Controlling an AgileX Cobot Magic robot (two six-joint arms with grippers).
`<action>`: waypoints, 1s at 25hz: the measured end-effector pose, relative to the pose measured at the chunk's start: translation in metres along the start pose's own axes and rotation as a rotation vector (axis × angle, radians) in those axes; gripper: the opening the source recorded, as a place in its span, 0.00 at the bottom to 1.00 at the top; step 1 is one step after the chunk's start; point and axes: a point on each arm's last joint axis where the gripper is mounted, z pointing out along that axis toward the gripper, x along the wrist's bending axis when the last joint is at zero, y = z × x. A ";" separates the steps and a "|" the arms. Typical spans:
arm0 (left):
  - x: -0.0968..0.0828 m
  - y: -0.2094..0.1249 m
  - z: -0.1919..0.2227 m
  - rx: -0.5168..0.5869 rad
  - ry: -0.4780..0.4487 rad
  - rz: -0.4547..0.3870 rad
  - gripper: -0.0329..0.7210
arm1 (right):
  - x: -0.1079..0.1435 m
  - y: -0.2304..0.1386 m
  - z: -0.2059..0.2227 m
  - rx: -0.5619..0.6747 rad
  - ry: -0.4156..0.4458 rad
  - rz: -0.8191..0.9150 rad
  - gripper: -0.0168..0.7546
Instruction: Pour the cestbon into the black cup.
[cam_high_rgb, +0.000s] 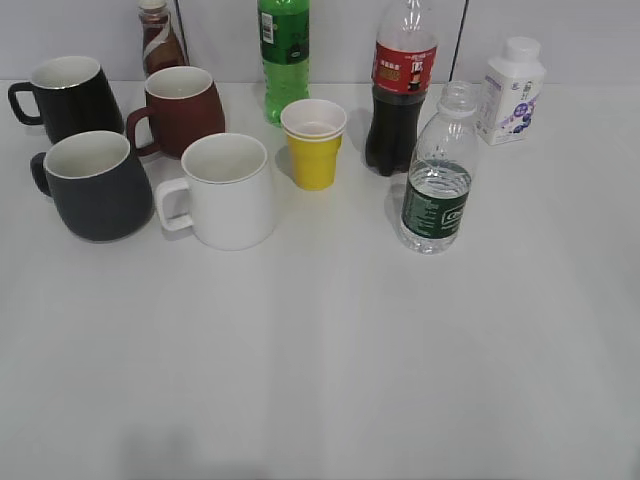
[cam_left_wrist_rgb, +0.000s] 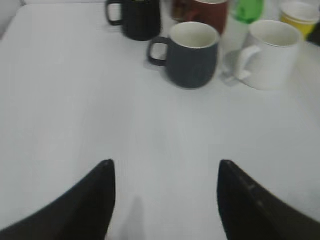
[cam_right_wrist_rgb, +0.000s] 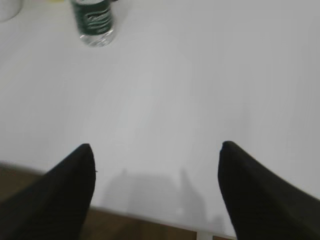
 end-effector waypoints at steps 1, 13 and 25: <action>0.000 0.000 0.000 0.000 0.030 -0.014 0.67 | 0.000 -0.001 -0.001 -0.008 -0.040 0.019 0.77; -0.001 -0.001 0.000 -0.005 0.099 -0.048 0.65 | 0.001 -0.001 -0.002 -0.013 -0.152 0.075 0.77; -0.001 -0.001 0.000 -0.005 0.100 -0.048 0.58 | 0.001 -0.001 -0.002 -0.013 -0.151 0.076 0.77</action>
